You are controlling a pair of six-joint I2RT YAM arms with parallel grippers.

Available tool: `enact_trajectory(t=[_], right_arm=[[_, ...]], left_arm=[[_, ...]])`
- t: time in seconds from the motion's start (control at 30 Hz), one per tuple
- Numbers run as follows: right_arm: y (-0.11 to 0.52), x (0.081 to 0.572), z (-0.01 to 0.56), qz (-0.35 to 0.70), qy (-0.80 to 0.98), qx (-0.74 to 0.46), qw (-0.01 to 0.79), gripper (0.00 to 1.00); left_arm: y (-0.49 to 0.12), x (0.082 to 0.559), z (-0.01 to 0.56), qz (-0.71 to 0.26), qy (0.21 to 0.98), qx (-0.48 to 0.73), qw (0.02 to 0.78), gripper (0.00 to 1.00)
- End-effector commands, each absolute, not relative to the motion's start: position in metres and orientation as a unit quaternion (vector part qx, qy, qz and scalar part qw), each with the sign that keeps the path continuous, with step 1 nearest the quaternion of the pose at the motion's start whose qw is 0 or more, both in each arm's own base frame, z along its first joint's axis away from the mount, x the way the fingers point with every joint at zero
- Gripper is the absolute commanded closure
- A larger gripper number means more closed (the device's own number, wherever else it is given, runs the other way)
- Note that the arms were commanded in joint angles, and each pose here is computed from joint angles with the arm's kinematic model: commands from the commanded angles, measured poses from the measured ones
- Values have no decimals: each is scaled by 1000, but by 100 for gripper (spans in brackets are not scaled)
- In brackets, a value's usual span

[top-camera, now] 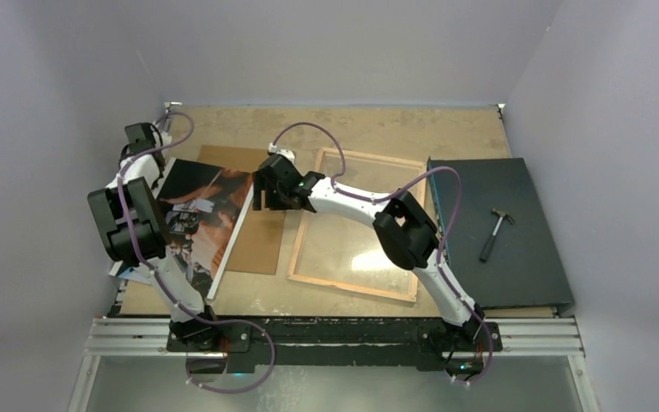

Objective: Put the photo into the frame
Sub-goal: Pick up the photo at the center of the board.

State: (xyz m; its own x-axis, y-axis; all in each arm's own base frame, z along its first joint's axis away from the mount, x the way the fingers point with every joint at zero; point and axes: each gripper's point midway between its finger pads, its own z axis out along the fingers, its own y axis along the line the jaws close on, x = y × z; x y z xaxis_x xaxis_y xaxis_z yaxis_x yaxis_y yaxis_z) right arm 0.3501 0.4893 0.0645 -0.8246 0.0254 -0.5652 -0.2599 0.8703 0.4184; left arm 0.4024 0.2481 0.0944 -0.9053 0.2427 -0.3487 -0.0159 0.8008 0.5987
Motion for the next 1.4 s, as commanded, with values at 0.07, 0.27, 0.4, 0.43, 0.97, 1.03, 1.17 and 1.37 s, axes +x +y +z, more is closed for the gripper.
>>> enact_trajectory(t=[0.07,0.27,0.4,0.43,0.97,1.03,1.17,1.37], right_arm=[[488,358,89,271,913,-49,302,22],[496,349,79,280,915,-55,285,21],[503,344,73,292,916,-54,271,21],[504,344,71,294,916,-54,268,21],[521,325,39,324,925,-37,194,20],[522,324,37,326,925,-37,189,20],[524,324,34,327,926,-36,184,21],[521,322,32,325,927,-35,182,21]], left_arm=[[279,390,62,362,914,40,182,72],[272,379,26,325,931,35,160,77],[261,372,13,288,944,35,155,82],[256,369,9,273,949,36,152,83],[183,311,-22,117,984,41,124,93],[182,311,-15,119,983,41,132,93],[183,313,-3,127,980,41,146,93],[182,305,-13,129,982,46,132,95]])
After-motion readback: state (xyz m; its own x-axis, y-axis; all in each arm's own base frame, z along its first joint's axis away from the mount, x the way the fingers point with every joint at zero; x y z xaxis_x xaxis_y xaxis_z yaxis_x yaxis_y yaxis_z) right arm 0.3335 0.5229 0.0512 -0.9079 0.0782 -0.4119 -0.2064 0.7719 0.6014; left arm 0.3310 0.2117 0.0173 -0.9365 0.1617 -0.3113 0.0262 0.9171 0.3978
